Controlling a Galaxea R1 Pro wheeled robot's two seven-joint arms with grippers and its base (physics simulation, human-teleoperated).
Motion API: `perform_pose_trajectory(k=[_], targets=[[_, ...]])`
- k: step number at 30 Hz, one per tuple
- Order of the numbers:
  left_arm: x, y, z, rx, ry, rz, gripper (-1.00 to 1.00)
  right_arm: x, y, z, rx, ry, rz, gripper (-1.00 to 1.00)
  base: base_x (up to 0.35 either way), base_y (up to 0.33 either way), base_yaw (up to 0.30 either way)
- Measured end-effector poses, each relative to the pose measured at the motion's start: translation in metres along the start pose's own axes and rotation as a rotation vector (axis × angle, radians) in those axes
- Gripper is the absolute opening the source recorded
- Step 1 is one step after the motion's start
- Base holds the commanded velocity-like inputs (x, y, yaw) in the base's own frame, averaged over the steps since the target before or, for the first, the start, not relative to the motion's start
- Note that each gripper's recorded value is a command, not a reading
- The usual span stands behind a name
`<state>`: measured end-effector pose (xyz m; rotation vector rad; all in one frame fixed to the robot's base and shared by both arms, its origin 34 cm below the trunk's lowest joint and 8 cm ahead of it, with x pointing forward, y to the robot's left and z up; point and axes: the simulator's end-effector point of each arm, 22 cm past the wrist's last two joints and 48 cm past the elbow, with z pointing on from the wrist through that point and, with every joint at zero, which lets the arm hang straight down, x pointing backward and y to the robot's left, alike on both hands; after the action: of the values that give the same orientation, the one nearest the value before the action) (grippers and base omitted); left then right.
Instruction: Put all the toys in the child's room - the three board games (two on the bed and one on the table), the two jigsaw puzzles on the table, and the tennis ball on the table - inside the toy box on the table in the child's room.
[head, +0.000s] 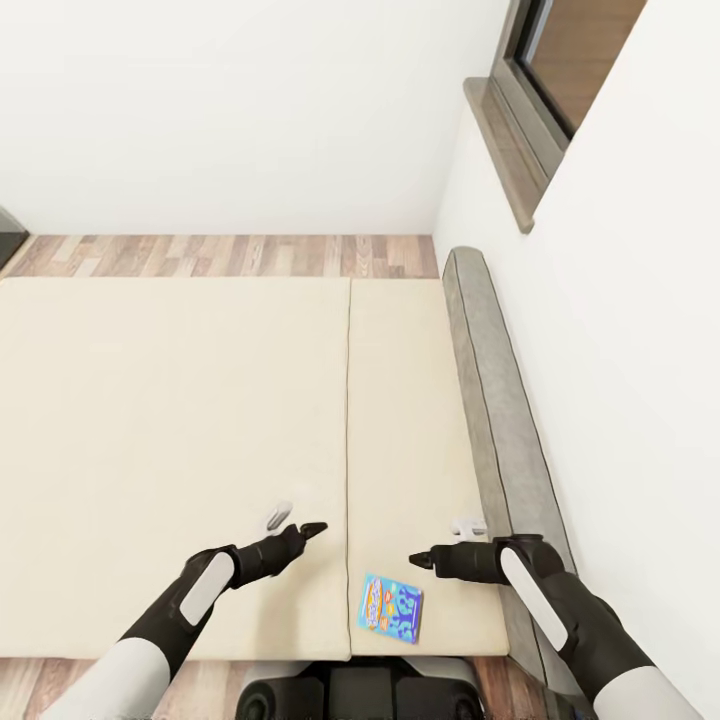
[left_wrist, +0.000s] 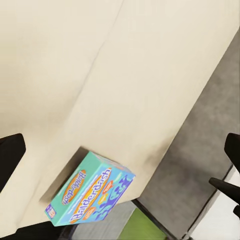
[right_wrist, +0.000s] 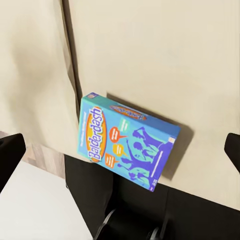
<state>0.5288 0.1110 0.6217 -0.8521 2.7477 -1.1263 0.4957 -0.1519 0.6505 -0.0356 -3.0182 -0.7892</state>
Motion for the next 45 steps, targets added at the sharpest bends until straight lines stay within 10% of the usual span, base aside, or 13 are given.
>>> perform_pose_trajectory(k=[45], targets=[[0.026,0.032,0.021,-0.036,0.040,-0.035,1.00,0.023,-0.007,0.019,-0.017,0.072,0.033,1.00,0.000,0.000,0.000]])
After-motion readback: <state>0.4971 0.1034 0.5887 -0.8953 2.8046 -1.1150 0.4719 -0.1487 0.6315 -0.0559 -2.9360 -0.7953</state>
